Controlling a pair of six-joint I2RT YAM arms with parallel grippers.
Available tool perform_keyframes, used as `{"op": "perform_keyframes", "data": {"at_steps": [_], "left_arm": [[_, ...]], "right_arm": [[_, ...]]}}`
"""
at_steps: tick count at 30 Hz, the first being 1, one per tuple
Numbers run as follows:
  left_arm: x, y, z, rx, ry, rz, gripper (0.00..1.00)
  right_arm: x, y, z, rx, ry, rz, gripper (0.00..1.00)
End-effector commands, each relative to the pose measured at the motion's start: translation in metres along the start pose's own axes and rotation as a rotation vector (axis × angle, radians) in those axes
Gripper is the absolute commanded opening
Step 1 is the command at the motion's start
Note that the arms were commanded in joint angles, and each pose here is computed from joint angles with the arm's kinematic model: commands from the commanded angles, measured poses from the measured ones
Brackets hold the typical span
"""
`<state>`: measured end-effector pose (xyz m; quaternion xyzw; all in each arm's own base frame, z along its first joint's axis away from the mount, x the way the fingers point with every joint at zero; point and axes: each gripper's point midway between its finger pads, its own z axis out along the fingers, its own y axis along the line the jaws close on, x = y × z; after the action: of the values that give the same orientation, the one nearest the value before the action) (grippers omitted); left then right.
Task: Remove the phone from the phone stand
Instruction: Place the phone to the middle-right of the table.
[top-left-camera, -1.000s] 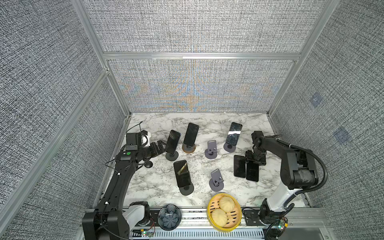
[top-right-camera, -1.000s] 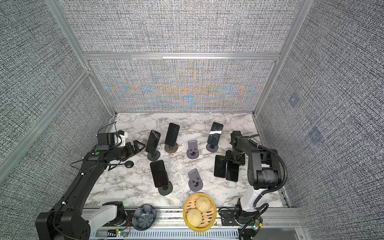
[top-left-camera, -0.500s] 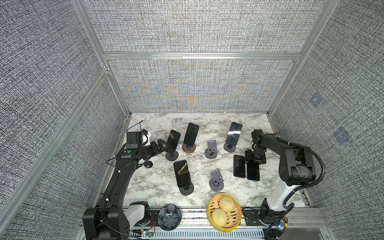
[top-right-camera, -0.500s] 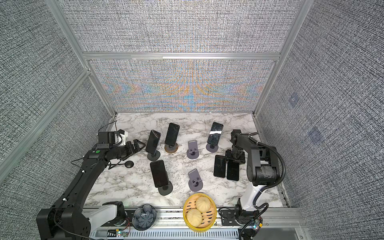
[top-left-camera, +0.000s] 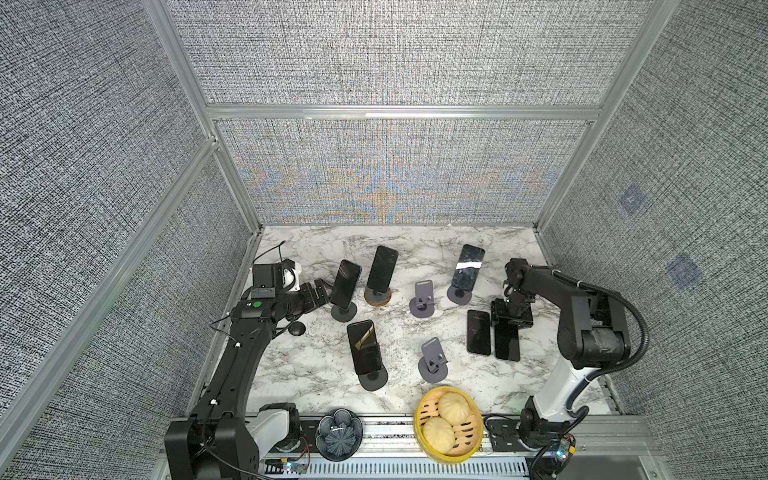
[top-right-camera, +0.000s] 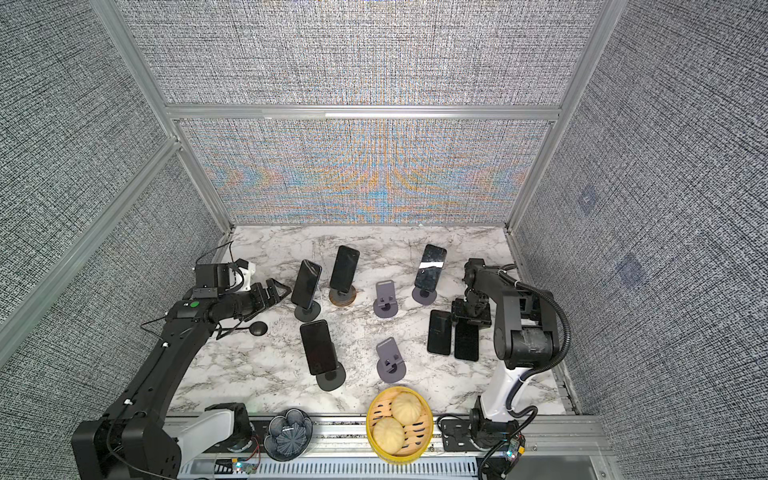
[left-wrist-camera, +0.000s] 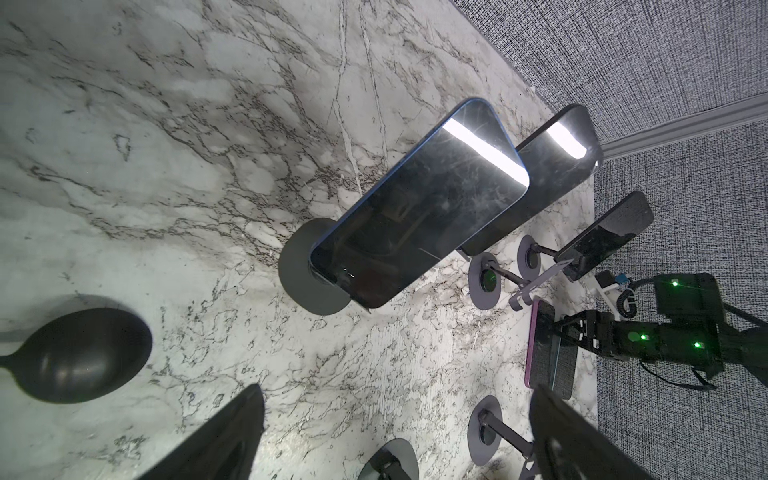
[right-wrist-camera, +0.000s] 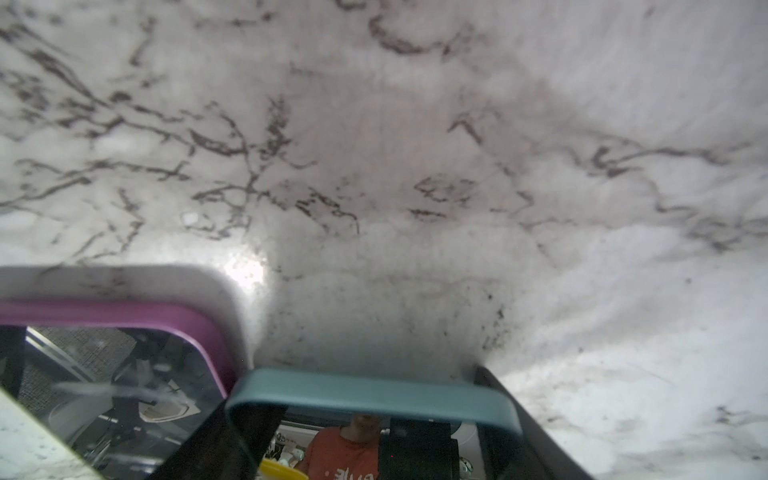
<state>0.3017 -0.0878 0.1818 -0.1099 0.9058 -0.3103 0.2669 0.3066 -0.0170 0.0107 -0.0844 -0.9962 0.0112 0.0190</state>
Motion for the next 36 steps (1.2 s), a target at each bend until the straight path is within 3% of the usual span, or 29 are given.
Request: {"op": "perform_keyframes", "data": {"at_steps": [1, 36], "left_arm": [[0.002, 0.001, -0.001, -0.003, 0.004, 0.005, 1.00], [0.009, -0.004, -0.016, 0.009, -0.043, 0.026, 1.00]], "right_arm": [[-0.004, -0.011, 0.011, 0.063, -0.013, 0.009, 0.67], [0.004, -0.017, 0.011, 0.056, 0.005, 0.024, 0.74]]}}
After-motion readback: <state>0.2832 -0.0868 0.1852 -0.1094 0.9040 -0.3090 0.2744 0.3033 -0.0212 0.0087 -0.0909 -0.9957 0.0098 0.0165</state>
